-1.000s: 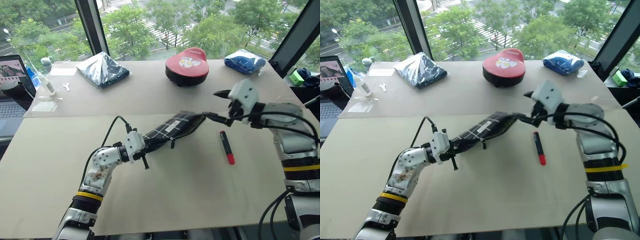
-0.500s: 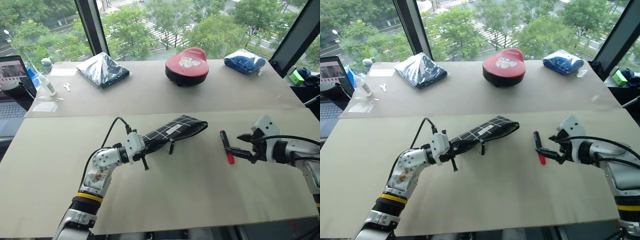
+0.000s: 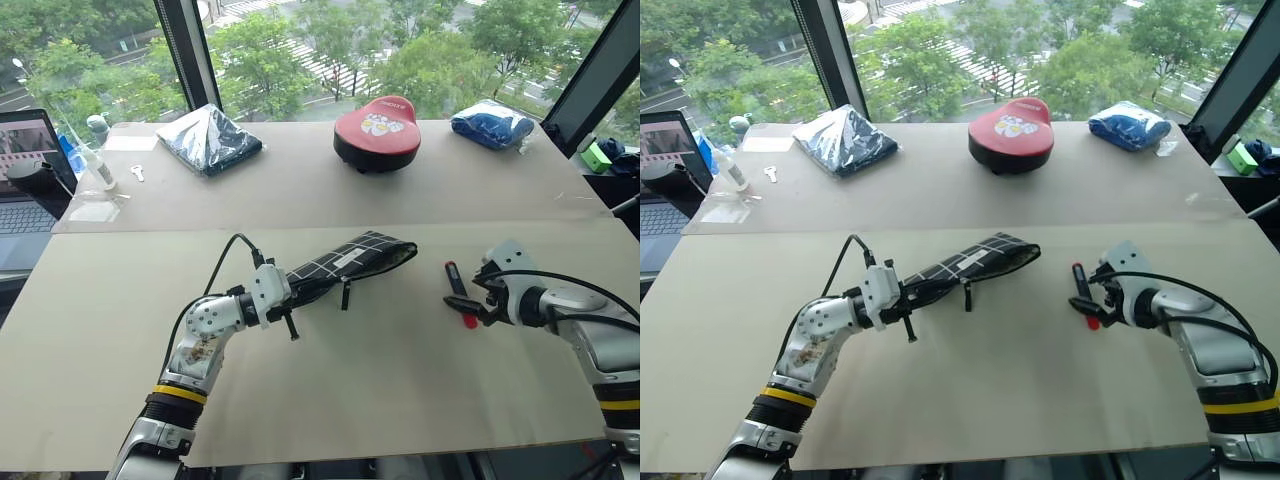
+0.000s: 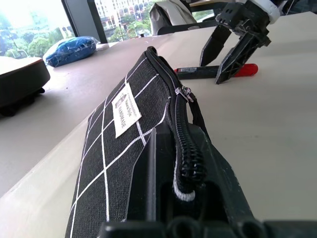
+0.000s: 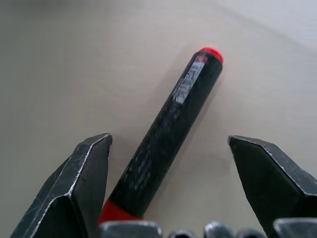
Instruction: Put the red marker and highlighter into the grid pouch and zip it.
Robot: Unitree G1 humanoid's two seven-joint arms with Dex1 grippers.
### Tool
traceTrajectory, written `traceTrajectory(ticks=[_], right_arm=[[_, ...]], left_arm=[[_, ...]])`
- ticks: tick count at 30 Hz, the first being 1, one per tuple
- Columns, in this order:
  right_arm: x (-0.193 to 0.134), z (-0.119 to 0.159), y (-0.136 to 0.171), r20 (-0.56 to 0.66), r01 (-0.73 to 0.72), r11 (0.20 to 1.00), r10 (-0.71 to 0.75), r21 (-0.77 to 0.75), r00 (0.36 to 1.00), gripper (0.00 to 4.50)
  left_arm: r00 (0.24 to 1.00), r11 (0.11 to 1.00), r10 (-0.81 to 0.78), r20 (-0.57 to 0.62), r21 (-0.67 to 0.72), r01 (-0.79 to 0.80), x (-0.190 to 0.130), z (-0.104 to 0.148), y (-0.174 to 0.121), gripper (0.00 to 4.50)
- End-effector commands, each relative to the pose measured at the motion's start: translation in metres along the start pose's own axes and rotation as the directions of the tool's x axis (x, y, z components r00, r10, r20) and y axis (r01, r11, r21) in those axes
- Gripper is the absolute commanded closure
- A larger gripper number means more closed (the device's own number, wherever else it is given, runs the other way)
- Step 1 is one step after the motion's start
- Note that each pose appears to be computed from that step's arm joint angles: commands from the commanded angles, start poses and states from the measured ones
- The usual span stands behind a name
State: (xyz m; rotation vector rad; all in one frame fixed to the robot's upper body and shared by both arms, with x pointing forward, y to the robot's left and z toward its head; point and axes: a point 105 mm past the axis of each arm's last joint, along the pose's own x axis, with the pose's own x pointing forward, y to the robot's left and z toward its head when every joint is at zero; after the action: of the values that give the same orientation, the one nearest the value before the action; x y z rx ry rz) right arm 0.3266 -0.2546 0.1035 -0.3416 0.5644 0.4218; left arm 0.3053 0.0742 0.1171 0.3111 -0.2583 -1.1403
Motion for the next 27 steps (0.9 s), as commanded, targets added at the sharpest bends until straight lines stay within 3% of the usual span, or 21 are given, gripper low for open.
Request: traceTrajectory(ticks=[1, 10, 12, 15, 18, 22, 27], right_arm=[[0.003, -0.014, -0.012, -0.071, 0.083, 0.996, -0.080, 0.031, 0.994, 1.04], [-0.001, -0.003, -0.009, -0.026, 0.053, 0.998, -0.052, 0.043, 0.998, 3.98], [-0.003, 0.003, -0.013, -0.001, 0.068, 0.997, -0.068, 0.032, 0.998, 4.01], [-0.007, 0.031, -0.023, 0.130, 0.129, 0.991, -0.126, -0.021, 0.984, 4.01], [-0.027, 0.065, -0.020, 0.262, 0.148, 0.961, -0.085, -0.235, 0.961, 4.01], [-0.049, 0.088, 0.006, 0.284, 0.102, 0.827, 0.072, -0.552, 0.956, 4.01], [-0.058, 0.099, 0.042, 0.249, 0.000, 0.722, 0.238, -0.692, 0.939, 4.01]], left_arm=[[0.999, 1.000, 0.015, 0.048, 0.024, -0.016, 0.001, 0.012, 0.005, 4.50], [0.998, 0.999, 0.019, 0.052, 0.030, -0.021, 0.002, 0.014, 0.006, 4.50], [0.998, 0.999, 0.020, 0.053, 0.030, -0.021, 0.002, 0.014, 0.006, 4.50], [0.998, 0.999, 0.019, 0.053, 0.029, -0.021, 0.002, 0.014, 0.006, 4.50], [0.999, 0.999, 0.017, 0.052, 0.029, -0.018, 0.003, 0.014, 0.006, 4.50], [0.999, 0.999, 0.010, 0.051, 0.031, -0.012, 0.003, 0.013, 0.007, 4.50], [0.999, 0.999, 0.005, 0.051, 0.032, -0.006, 0.003, 0.013, 0.007, 4.50]])
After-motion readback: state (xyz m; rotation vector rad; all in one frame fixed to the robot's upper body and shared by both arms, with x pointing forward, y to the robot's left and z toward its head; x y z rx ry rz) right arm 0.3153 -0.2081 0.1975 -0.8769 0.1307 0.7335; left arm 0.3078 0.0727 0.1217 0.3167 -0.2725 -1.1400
